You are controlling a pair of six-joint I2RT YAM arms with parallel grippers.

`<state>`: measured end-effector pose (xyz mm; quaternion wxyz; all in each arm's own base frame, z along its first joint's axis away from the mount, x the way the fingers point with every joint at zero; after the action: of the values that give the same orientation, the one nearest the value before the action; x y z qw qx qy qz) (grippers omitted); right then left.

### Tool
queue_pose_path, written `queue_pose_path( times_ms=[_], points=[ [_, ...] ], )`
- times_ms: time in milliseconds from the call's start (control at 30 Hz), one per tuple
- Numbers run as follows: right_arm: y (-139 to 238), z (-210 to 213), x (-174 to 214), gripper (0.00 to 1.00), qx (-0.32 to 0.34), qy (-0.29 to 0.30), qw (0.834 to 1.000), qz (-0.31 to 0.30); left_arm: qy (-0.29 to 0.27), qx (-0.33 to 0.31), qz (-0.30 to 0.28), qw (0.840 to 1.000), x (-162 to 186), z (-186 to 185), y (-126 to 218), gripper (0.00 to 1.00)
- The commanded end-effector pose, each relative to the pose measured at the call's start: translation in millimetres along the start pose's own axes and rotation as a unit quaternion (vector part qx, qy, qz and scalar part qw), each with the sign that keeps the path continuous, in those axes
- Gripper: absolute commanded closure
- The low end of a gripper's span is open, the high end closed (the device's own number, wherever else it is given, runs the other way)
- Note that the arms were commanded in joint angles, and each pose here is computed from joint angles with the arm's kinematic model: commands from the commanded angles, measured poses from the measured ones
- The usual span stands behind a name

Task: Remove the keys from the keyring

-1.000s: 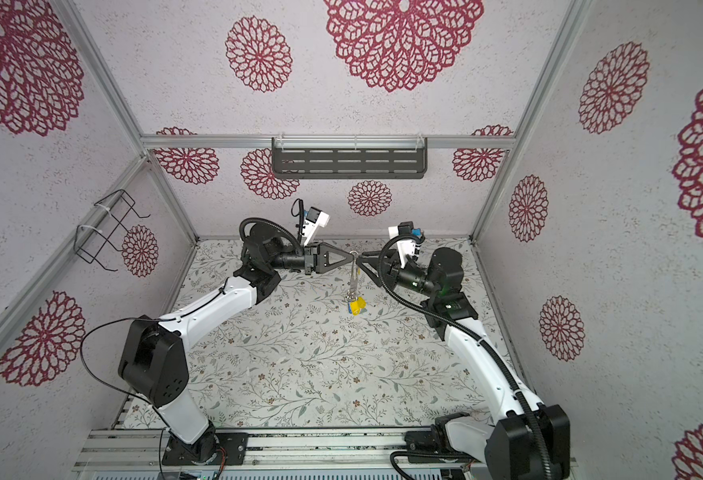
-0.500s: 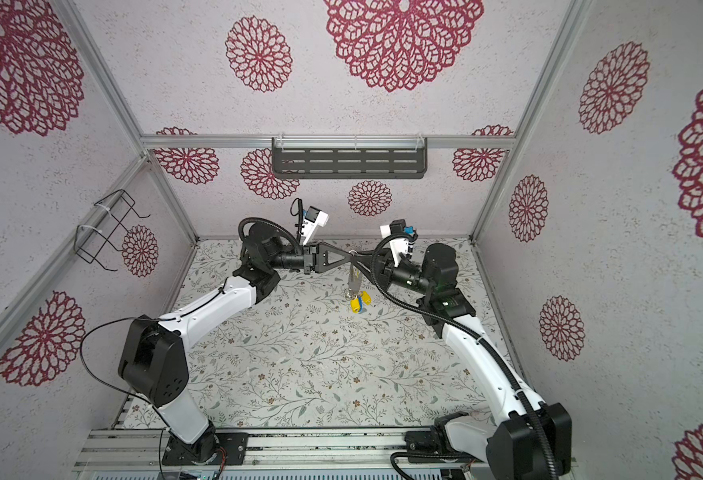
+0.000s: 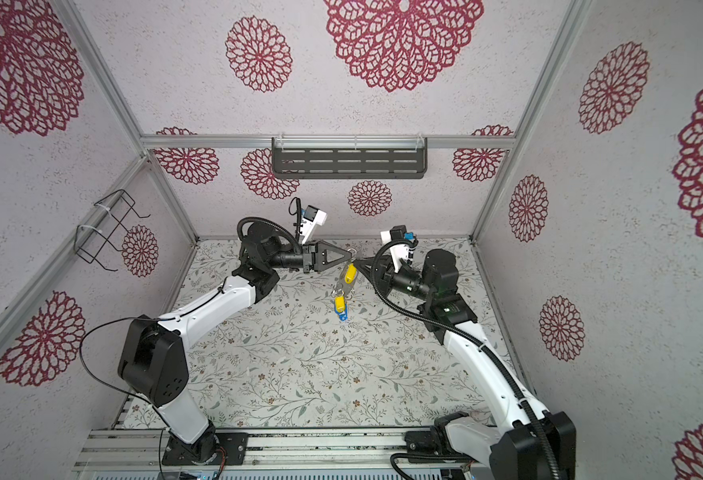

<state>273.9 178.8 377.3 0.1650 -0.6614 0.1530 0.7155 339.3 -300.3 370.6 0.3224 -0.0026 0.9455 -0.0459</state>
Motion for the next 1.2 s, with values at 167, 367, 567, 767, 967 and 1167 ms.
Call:
queue_pose_path(
  times_ms=[167, 367, 567, 767, 967, 1167],
  points=[
    [7.4, 0.5, -17.1, 1.00, 0.038, 0.034, 0.998, -0.044, -0.032, 0.003, -0.022, 0.999, -7.9, -9.9, 1.5, 1.00],
    [8.4, -3.9, -23.0, 1.00, 0.064, 0.048, 0.995, -0.056, -0.021, -0.014, -0.026, 0.999, -5.4, 0.1, 0.4, 1.00],
    [14.7, -2.7, -32.4, 1.00, 0.089, 0.078, 0.990, -0.080, 0.002, -0.030, -0.052, 0.998, -6.5, 13.5, -0.1, 1.00],
    [17.4, -0.6, -40.0, 1.00, 0.100, 0.097, 0.984, -0.108, 0.040, -0.007, -0.087, 0.995, -14.0, 21.1, -2.4, 1.00],
    [15.2, 5.5, -47.4, 1.00, 0.101, 0.115, 0.977, -0.145, 0.063, 0.031, -0.092, 0.993, -15.6, 21.4, -12.0, 1.00],
    [16.2, 18.3, -55.9, 1.00, 0.084, 0.142, 0.969, -0.185, 0.075, 0.019, -0.084, 0.993, -14.2, 26.4, -16.3, 1.00]
  ],
)
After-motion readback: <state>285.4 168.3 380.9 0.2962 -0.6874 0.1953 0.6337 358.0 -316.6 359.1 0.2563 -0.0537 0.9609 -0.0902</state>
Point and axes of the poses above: each gripper's point midway between its finger pads, its own y axis back along the fingers, its own z axis along the line the jaws close on, x = y × z, the point moved 6 cm from there along y, back along the fingers, and after that the axes turned 14 degrees about y, right-handed, at the moved point
